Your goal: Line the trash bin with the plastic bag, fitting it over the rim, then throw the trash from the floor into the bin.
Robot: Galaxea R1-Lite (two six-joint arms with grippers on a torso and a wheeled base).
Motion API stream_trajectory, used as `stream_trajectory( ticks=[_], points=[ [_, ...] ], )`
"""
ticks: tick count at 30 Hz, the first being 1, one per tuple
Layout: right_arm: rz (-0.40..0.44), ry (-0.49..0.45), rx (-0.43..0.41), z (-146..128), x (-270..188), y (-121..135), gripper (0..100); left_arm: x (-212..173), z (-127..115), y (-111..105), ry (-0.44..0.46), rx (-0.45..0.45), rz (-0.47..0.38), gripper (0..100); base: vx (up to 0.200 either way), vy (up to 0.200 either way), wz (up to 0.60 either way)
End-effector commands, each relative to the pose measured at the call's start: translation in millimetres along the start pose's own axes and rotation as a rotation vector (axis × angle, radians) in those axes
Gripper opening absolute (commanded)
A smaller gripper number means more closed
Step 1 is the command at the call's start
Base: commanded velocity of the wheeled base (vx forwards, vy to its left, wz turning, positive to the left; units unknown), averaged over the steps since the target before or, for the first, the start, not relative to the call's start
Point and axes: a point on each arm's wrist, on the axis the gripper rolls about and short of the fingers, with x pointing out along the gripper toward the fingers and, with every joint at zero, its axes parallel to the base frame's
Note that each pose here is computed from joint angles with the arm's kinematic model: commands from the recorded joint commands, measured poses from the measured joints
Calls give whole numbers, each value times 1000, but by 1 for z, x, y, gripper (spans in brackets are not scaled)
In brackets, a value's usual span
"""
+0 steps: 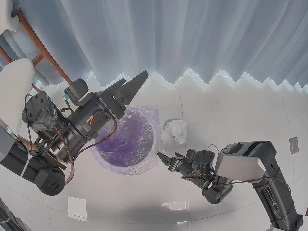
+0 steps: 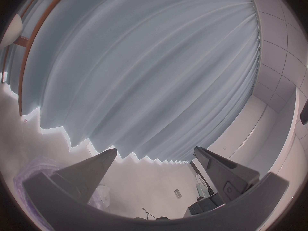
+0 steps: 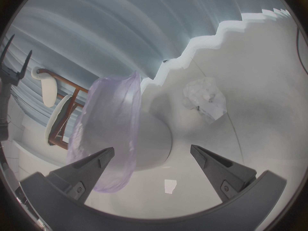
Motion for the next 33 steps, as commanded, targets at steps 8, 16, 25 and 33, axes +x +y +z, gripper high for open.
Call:
stream_trajectory(
  ticks=[8,16,25,33],
  points=[
    [-174,-52,-2,-1,29,-19,100,0,-3,2,9,17,5,100,0,0,0],
    [-277,-50,12,9,33,-33,100,-1,-5,1,18,14,5,100,0,0,0],
    [-278,-59,19,9,31,-34,100,-1,-5,1,18,14,5,100,0,0,0],
    [-109,-301,105,46,23,-21,100,-8,-11,3,50,6,22,100,0,0,0]
  ],
)
